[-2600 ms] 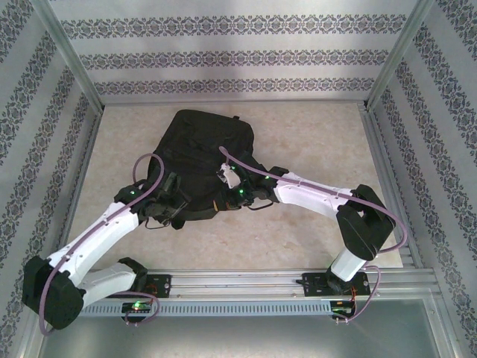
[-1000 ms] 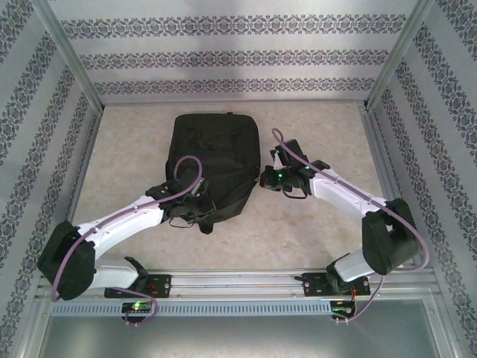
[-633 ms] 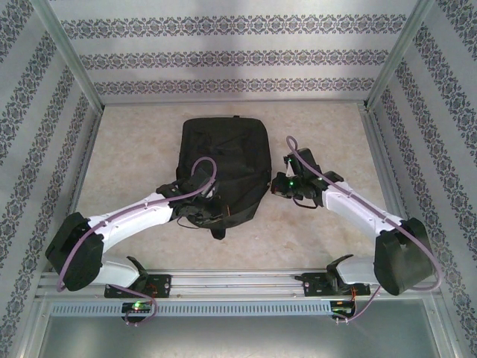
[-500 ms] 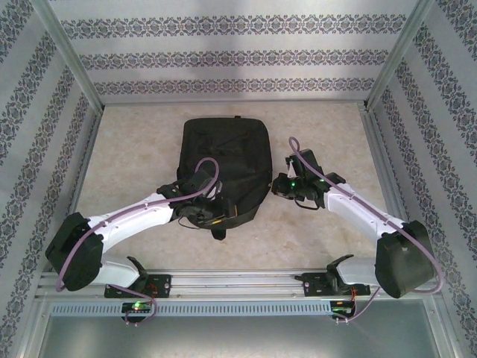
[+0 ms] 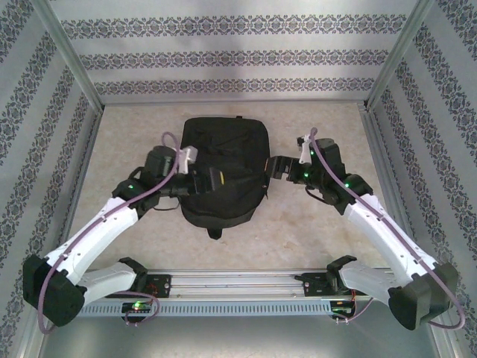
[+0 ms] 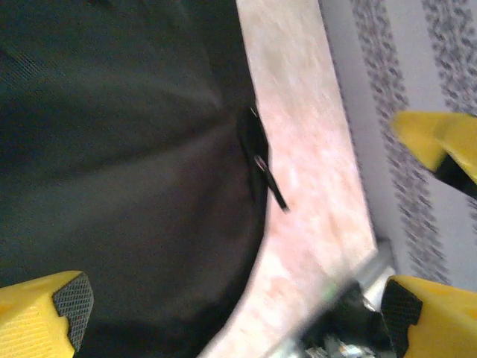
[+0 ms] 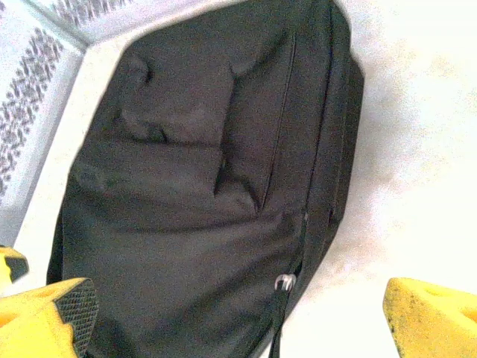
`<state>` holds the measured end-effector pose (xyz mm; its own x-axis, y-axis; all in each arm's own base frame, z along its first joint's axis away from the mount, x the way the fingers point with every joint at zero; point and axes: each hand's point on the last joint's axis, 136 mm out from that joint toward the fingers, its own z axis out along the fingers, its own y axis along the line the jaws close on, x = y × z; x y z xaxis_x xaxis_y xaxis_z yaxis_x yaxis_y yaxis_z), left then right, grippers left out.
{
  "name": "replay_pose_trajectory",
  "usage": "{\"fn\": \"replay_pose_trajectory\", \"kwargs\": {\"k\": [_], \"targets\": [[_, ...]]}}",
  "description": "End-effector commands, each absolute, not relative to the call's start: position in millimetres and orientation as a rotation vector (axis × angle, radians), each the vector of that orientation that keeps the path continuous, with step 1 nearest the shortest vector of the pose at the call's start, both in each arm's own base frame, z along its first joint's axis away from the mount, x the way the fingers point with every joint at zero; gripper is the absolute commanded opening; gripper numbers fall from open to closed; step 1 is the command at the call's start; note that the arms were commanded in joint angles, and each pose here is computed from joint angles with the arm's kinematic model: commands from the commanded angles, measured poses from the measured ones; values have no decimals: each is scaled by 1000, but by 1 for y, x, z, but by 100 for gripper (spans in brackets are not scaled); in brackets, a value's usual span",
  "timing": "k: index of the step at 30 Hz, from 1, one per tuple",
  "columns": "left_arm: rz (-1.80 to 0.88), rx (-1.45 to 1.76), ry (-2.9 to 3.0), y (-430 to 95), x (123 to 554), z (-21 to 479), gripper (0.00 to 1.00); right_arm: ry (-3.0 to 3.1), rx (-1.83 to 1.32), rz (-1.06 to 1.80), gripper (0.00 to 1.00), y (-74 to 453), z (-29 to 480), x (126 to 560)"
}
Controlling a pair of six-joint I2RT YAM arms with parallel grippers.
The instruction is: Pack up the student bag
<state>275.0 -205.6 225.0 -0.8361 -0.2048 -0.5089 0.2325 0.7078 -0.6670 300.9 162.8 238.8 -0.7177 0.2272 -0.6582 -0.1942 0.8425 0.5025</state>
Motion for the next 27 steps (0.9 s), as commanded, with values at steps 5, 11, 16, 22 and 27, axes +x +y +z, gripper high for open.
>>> {"fn": "replay_pose_trajectory", "kwargs": {"k": [5,11,16,22,27], "targets": [[-85,73,2137,-91,343,221,100,1986,-200,337,98,133,268,337],[125,-174,1924,-14,372,203,100,1819,-139,13,98,89,259,362],[292,-154,1857,26,373,165,100,1896,61,-176,98,18,206,372],[154,-229,1864,37,374,118,100,1950,211,-174,98,-28,140,370],[89,-181,1796,34,375,97,100,1827,137,-1,98,-18,127,371]]}}
